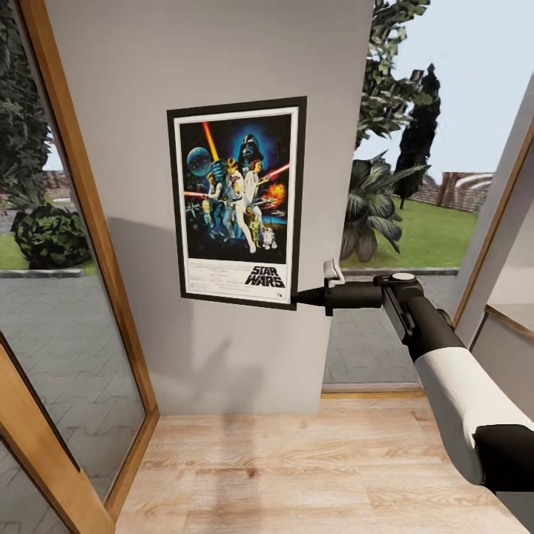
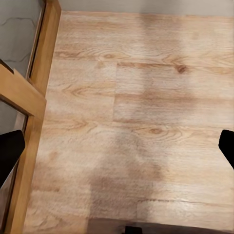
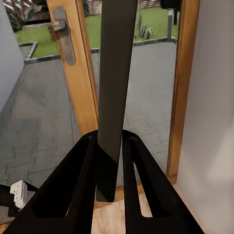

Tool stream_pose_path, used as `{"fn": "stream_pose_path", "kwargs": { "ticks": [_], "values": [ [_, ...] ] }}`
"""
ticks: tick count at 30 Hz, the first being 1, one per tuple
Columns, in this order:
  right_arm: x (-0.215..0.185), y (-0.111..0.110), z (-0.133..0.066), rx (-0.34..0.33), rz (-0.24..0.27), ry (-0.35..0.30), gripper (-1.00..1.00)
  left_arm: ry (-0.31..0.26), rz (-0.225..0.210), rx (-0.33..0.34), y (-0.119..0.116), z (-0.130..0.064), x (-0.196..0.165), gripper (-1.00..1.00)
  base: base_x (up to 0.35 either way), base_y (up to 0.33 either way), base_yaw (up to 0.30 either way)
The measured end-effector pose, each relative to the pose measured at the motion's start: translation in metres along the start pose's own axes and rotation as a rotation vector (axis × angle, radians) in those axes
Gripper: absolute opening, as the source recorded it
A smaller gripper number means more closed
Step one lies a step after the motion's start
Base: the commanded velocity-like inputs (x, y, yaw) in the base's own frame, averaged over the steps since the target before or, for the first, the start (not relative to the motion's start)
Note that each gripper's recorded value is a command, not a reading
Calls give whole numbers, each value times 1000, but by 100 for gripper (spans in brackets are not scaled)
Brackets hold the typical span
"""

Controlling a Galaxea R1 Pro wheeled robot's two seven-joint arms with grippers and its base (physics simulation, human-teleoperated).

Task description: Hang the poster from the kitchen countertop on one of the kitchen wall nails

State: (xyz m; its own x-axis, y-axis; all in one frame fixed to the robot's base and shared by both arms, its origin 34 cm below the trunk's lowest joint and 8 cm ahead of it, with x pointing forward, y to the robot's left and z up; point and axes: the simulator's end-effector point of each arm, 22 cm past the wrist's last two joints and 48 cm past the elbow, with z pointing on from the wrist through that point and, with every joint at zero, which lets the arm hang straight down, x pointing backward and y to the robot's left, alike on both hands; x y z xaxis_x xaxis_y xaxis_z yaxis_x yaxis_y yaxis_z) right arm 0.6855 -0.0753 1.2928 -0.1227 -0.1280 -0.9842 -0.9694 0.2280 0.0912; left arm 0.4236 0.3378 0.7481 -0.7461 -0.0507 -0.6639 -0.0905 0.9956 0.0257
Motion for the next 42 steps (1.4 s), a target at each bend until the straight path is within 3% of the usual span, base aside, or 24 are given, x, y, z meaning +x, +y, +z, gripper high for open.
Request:
{"fn": "stream_pose_path", "kwargs": {
  "ticks": [42],
  "values": [
    [-1, 9, 1, -40, -4, 1, -100, 0, 0, 0, 0, 0, 0, 100, 0, 0, 0]
  ]
}}
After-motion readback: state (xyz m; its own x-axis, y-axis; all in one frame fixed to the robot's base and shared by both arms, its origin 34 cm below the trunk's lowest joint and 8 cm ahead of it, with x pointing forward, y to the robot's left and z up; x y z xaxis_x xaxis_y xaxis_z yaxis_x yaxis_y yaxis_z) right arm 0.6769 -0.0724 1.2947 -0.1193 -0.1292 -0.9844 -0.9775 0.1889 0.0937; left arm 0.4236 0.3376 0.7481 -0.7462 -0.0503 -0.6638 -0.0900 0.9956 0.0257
